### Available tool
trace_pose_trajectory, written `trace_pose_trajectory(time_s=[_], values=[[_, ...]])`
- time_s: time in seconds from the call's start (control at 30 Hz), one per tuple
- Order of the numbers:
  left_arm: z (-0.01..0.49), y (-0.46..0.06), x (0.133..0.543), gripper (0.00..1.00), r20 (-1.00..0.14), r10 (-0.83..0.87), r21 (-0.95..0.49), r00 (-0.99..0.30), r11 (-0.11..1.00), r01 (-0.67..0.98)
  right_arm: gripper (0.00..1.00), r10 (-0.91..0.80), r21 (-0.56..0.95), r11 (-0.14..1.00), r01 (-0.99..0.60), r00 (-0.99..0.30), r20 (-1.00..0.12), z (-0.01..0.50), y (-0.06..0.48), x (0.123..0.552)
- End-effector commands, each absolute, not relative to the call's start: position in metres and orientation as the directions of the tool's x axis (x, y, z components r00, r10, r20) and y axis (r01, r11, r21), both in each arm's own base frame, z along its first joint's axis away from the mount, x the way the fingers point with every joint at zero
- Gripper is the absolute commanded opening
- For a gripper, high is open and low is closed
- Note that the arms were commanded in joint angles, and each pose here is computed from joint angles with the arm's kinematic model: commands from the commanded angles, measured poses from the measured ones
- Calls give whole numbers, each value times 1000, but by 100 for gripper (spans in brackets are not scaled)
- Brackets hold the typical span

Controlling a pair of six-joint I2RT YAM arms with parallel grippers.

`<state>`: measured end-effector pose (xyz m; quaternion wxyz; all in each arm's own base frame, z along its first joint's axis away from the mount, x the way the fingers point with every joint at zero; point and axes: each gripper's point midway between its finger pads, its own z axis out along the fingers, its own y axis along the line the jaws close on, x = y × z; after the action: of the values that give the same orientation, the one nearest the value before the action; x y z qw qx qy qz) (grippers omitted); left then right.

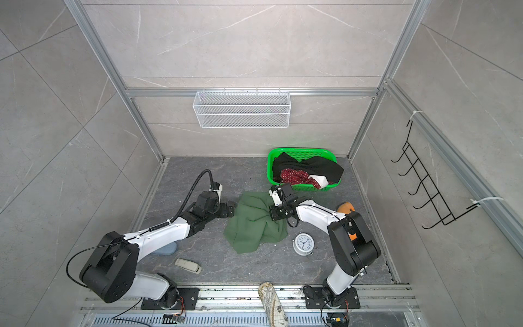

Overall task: Fold and stack skirts
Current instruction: Place the skirt at the center of the table.

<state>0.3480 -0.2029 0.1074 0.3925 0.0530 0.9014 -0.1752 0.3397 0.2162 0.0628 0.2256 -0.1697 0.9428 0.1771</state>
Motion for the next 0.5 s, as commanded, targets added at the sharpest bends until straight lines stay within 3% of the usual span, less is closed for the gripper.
trace_pose_trajectory(time_s=[0.0, 0.17, 0.33, 0.47], values=[[130, -228, 351, 97, -739, -107, -395, -666, 869, 298, 11, -233, 247, 890, -384, -847, -478, 52, 216, 341], [126, -238, 346, 94, -710, -133, -459, -691, 832, 312, 11, -220, 264, 886, -381, -847, -484, 52, 221, 345], [102, -241, 343, 67, -654, -135, -475, -744, 839, 265, 9, -211, 279, 880, -383, -844, -493, 57, 225, 348], [86, -246, 337, 61, -619, -114, -468, -777, 848, 249, 9, -195, 294, 873, -389, -832, -520, 67, 229, 351]])
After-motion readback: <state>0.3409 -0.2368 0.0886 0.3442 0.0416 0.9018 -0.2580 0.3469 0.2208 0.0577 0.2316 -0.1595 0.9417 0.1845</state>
